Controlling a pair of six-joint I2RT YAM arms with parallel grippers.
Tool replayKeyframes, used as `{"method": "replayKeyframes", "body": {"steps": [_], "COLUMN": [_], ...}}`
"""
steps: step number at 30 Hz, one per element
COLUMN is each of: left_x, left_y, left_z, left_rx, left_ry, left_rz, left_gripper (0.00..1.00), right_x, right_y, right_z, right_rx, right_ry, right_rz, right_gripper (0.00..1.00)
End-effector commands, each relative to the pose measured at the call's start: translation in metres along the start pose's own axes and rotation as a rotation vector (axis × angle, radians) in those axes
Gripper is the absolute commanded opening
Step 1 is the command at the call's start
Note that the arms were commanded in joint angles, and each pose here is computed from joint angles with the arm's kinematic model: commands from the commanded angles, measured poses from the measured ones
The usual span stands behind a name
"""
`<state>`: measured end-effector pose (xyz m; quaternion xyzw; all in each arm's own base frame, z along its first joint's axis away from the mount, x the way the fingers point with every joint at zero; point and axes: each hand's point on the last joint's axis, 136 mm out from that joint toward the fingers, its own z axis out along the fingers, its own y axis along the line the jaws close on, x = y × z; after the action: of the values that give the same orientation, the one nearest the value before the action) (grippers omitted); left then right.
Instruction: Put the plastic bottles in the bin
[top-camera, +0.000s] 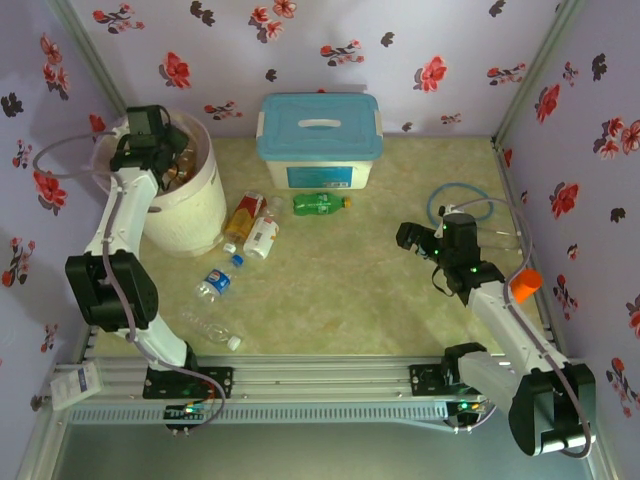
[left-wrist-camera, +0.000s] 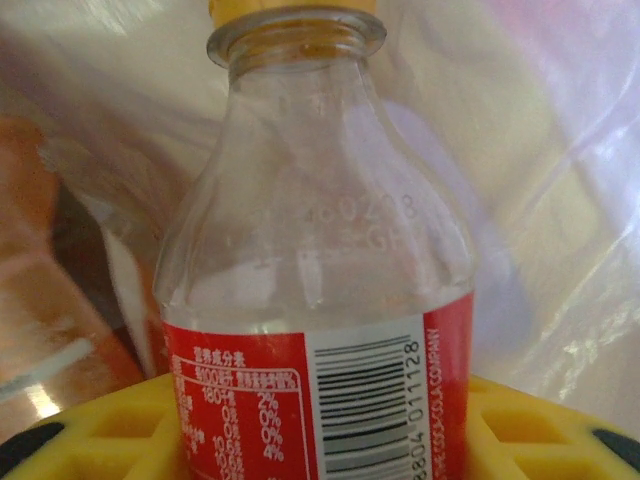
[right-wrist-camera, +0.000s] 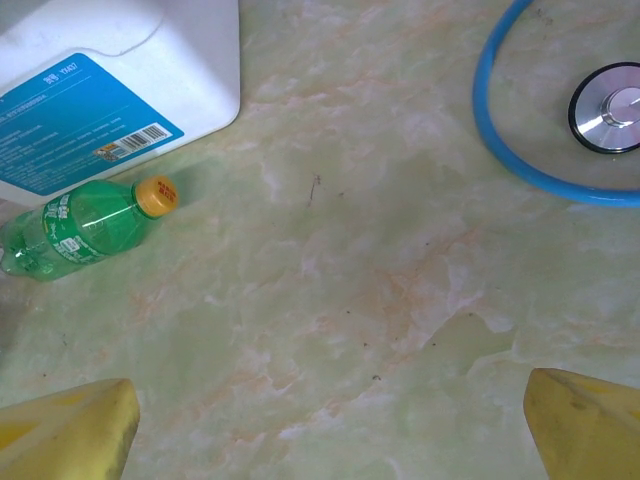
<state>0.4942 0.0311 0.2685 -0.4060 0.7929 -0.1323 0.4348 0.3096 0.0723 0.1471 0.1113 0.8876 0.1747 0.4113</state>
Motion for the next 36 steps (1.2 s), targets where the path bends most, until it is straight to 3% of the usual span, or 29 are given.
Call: {"method": "replayKeyframes", "body": {"steps": [1, 3, 9, 12, 22, 27, 31, 36], "left_x": [0.031, 0.022, -0.009, -0.019, -0.05, -0.054, -0.014, 0.073], "left_y": [0.042, 0.033, 0.003, -0.01, -0.035, -0.062, -0.101, -0.141], "left_z": [0.02, 0.012, -0.023, -0.039, -0.099, -0.144, -0.172, -0.177], "left_rx": [-0.158, -0.126, -0.05, -0.024, 0.051, 0.107, 0.181, 0.316], "left_ry": [0.078, 0.051, -0.021, -0.036, -0.128, -0.175, -0.126, -0.009], "left_rz": [0.069, 0.092, 0.196, 0.254, 0.34, 0.514, 0.801, 1.18], "left_gripper": [0.19, 0.38, 0.8, 0.92, 0.95, 0.95, 0.96, 0.95], "right_x": [-0.005, -0.005, -0.005, -0.005, -0.006, -0.007, -0.008, -0.01], "right_y": [-0.003, -0.003, -0.001, 0.0, 0.0, 0.0, -0.001, 0.0], "right_z": [0.0, 0.0, 0.002, 0.002, 0.0, -0.002, -0.002, -0.005], "right_rx": [0.011, 0.012, 0.003, -0.001, -0.004, -0.002, 0.006, 0.005], "right_ry": [-0.024, -0.023, -0.021, -0.02, -0.024, -0.028, -0.03, -0.037], "right_rz": [-0.007, -0.009, -0.003, -0.001, 0.0, -0.004, -0.007, -0.01], "right_gripper": [0.99, 0.99, 0.99, 0.99, 0.99, 0.99, 0.99, 0.99]}}
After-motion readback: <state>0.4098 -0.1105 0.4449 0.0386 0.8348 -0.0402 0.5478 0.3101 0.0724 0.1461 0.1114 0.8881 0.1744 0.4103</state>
